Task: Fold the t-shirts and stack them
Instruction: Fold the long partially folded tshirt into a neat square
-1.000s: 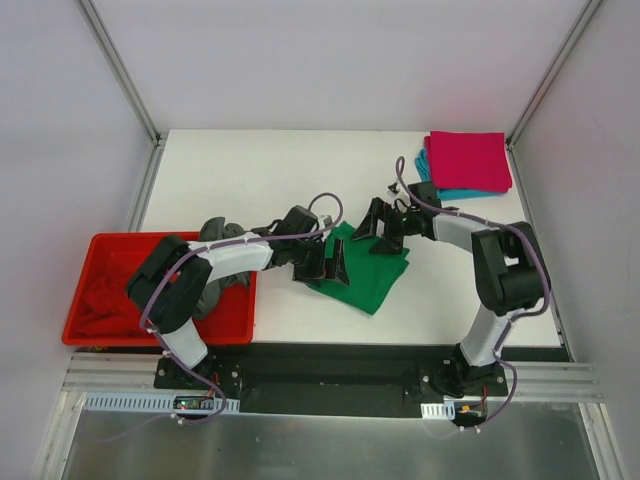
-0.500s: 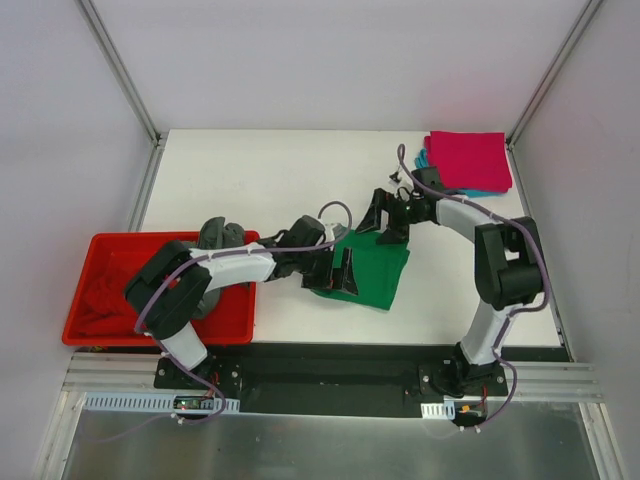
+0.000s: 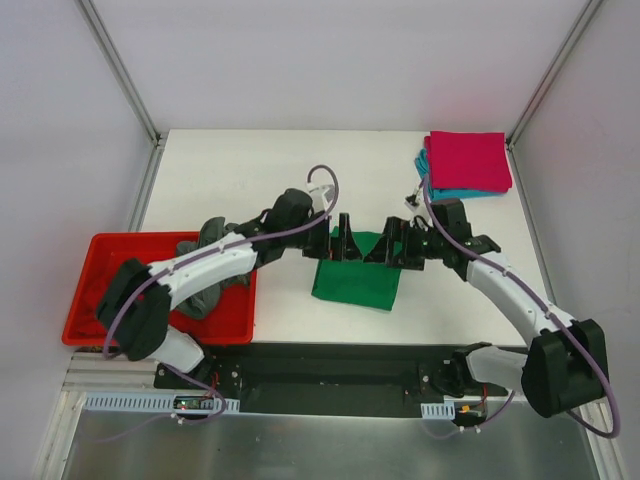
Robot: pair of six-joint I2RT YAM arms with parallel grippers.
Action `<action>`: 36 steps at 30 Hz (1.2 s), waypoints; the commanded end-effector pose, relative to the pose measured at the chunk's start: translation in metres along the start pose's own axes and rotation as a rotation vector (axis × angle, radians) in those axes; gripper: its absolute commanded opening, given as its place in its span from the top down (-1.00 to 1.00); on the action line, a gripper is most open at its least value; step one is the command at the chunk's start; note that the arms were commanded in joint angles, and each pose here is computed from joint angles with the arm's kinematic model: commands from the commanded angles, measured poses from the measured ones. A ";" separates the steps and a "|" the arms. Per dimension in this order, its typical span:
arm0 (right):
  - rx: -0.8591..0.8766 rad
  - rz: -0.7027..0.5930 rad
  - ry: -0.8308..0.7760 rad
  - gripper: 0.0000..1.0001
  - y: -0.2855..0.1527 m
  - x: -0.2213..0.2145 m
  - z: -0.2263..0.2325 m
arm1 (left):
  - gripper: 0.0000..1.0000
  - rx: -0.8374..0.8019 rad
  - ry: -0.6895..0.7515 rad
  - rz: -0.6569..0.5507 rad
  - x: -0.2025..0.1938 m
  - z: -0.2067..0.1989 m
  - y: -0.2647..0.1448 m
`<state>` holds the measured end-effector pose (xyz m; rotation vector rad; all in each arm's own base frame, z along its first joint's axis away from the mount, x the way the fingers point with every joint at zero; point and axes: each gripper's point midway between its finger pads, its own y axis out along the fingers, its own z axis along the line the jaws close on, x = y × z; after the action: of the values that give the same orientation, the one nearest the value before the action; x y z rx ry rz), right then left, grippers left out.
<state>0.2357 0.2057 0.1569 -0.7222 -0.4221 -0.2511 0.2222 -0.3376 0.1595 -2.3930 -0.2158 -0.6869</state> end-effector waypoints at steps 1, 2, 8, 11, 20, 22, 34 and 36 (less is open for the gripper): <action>0.012 0.006 0.049 -0.92 0.016 -0.005 -0.011 | -0.98 -0.022 -0.042 0.026 0.043 0.021 0.032; 0.014 0.025 0.042 -0.92 0.019 -0.008 -0.014 | -0.98 -0.026 -0.053 0.039 0.050 0.027 0.042; -0.021 0.106 0.057 -0.92 0.039 -0.016 -0.039 | -0.98 -0.037 -0.085 0.074 0.069 0.049 0.081; -0.057 0.139 0.098 -0.92 0.047 -0.025 -0.059 | -0.98 0.017 -0.123 0.068 0.074 0.076 0.094; -0.145 0.190 0.194 -0.92 0.057 -0.041 -0.106 | -0.98 0.221 -0.248 0.167 0.032 0.145 0.109; -0.159 0.188 0.182 -0.92 0.054 -0.039 -0.106 | -0.98 0.223 -0.261 0.174 0.027 0.145 0.104; -0.415 -0.303 0.053 -0.92 -0.065 0.031 -0.072 | -0.98 0.065 -0.007 -0.129 0.100 0.033 -0.009; -0.448 -0.349 0.084 -0.92 -0.072 0.023 -0.079 | -0.98 0.103 0.008 -0.192 0.088 0.034 -0.040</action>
<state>0.2608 0.1354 0.1678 -0.9308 -0.5000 -0.5400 0.3230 -0.3279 0.1459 -2.3569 -0.2878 -0.5503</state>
